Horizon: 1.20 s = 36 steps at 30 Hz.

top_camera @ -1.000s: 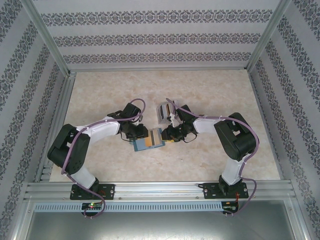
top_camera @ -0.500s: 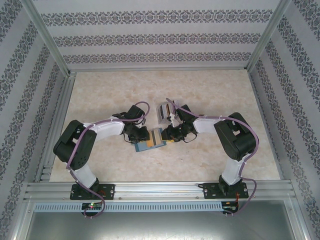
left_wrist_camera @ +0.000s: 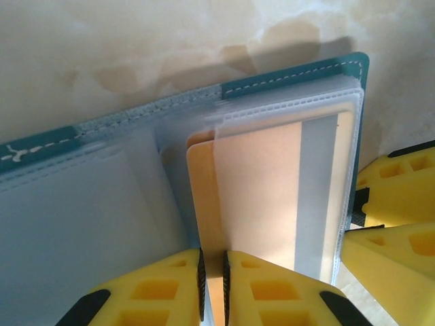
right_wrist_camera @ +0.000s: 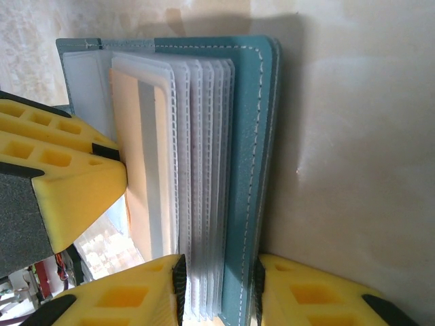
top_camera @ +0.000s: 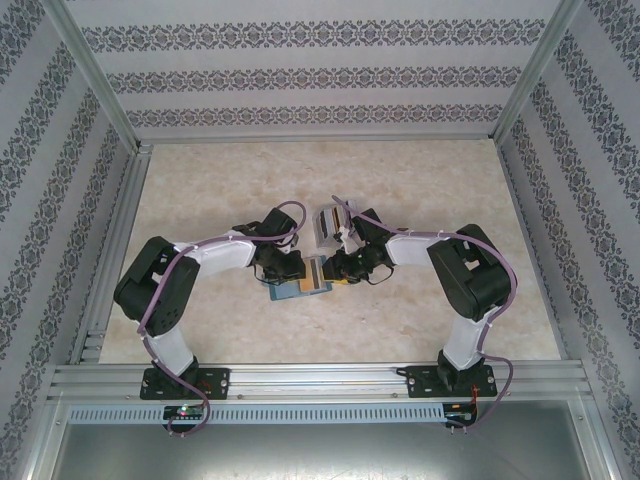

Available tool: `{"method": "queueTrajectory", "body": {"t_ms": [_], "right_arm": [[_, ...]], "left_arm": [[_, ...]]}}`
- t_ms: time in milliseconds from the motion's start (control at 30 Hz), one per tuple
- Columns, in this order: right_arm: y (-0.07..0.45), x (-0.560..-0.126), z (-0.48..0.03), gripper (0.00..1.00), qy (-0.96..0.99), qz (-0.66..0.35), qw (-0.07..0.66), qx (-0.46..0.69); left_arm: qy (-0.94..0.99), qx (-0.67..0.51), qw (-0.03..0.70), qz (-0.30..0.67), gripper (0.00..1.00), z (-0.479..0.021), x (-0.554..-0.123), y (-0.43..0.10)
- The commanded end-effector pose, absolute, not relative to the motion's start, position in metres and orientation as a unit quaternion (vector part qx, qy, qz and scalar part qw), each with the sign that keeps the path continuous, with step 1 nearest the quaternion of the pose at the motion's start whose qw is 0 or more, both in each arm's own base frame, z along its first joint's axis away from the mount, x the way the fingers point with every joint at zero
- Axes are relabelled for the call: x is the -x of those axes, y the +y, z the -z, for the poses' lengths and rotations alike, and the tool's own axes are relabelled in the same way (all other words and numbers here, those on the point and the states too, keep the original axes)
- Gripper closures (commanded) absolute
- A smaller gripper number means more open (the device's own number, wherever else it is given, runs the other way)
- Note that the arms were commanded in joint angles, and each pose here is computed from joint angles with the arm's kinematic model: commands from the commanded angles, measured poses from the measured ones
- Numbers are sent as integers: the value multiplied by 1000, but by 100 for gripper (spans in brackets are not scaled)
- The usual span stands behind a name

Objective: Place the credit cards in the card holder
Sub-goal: Insert the credit card into the card slot, then rotate the card holder at the center of the table.

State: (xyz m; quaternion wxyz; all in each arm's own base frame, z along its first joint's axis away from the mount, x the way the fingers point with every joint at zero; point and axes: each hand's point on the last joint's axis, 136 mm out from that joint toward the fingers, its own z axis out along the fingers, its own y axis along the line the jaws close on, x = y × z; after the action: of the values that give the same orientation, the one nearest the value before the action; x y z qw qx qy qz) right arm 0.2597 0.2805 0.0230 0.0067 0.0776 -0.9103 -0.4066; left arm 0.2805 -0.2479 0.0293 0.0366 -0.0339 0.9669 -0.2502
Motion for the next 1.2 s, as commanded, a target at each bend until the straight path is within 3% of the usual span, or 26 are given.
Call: {"method": "queueTrajectory", "body": {"t_ms": [0, 267, 533, 867, 1167], "right_arm": [[297, -246, 5, 65, -905, 410, 19, -114], [297, -248, -3, 65, -905, 409, 12, -117], [286, -253, -25, 65, -910, 398, -18, -115], [261, -238, -34, 64, -932, 340, -38, -123], [280, -204, -41, 64, -929, 335, -30, -152]], "left_arm": [[959, 21, 30, 283, 84, -34, -276, -271], [967, 16, 49, 248, 75, -52, -278, -255], [976, 10, 85, 198, 71, -76, -307, -227], [982, 3, 81, 169, 69, -53, -343, -219], [984, 15, 56, 166, 73, -29, -328, -203]]}}
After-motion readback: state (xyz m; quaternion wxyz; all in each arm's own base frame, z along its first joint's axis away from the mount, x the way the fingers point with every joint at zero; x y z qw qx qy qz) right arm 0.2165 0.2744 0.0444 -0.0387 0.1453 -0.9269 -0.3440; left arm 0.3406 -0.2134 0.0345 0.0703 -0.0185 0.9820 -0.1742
